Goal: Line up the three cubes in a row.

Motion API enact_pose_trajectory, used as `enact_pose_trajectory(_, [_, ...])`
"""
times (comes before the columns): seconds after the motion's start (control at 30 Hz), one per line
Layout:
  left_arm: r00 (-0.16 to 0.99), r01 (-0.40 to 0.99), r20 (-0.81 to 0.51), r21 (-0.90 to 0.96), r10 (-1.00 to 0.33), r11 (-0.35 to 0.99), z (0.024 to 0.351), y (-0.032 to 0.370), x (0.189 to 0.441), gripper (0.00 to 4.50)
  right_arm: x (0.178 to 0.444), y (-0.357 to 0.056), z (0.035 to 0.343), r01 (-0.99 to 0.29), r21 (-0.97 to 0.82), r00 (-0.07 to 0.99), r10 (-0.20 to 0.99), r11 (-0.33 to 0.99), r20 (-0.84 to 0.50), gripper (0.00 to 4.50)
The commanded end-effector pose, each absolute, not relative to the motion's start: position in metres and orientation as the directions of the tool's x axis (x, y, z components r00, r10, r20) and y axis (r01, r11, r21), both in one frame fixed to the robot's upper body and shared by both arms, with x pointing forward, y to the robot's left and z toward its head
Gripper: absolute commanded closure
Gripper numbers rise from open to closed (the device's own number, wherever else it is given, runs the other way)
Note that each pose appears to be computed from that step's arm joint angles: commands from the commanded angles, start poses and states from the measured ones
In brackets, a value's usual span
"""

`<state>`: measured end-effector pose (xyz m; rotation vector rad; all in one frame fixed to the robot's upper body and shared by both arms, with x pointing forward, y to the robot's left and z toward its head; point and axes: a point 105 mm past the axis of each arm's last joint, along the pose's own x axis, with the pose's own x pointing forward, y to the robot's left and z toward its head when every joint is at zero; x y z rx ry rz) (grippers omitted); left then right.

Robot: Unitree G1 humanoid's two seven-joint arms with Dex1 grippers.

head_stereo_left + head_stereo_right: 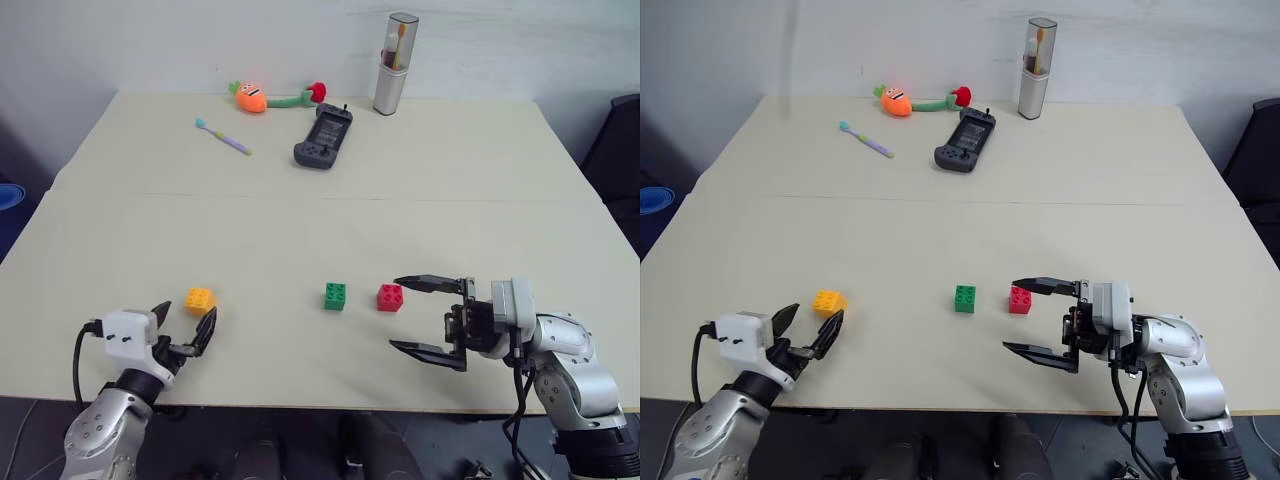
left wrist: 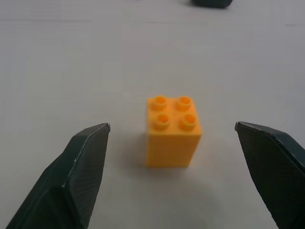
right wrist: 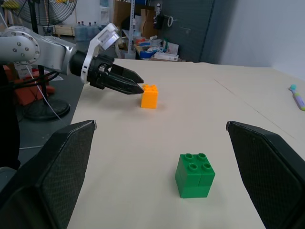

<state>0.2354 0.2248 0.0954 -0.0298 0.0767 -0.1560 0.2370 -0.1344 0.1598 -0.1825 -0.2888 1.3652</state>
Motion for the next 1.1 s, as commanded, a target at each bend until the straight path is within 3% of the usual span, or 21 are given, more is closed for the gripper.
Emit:
enact_pose_trajectory(0.03, [0.991,0.120,-0.063,-0.030,-0.122,0.992,0.094,0.222,0.242,0.10,0.235,-0.133,0.162,-0.933,-0.303,0.173,0.980,0.196,0.103,0.00])
enact_pose_trajectory(0.13, [0.989,0.135,-0.058,-0.012,-0.136,0.991,0.091,0.217,0.249,0.65,0.235,-0.133,0.161,-0.933,-0.298,0.182,0.978,0.203,0.098,0.00])
enact_pose_trajectory(0.27, [0.989,0.136,-0.060,0.004,-0.135,0.991,0.089,0.216,0.252,1.80,0.235,-0.133,0.160,-0.933,-0.293,0.190,0.977,0.210,0.096,0.00])
enact_pose_trajectory(0.4, [0.967,0.256,0.000,0.020,-0.256,0.967,0.104,0.210,0.257,3.02,0.234,-0.137,0.159,-0.928,-0.292,0.214,0.972,0.232,0.092,0.00])
enact_pose_trajectory(0.57, [0.796,0.602,0.037,0.050,-0.604,0.797,0.131,0.188,0.255,3.02,0.235,-0.140,0.160,-0.925,-0.292,0.227,0.970,0.244,0.091,0.00])
enact_pose_trajectory(0.7, [0.399,0.906,-0.188,0.231,-0.898,0.354,0.137,0.172,0.267,3.02,0.230,-0.148,0.164,-0.932,-0.280,0.218,0.973,0.229,0.071,0.00])
enact_pose_trajectory(0.77, [0.273,0.942,-0.314,0.280,-0.909,0.186,0.132,0.174,0.278,3.02,0.230,-0.150,0.165,-0.929,-0.286,0.228,0.972,0.235,0.060,0.00])
enact_pose_trajectory(0.9, [0.162,0.953,-0.427,0.303,-0.889,0.028,0.126,0.175,0.300,3.02,0.231,-0.152,0.166,-0.918,-0.299,0.257,0.965,0.262,0.056,0.00])
enact_pose_trajectory(1.1, [0.070,0.963,-0.443,0.265,-0.894,-0.056,0.113,0.169,0.310,3.02,0.226,-0.154,0.163,-0.911,-0.294,0.287,0.957,0.288,0.049,0.00])
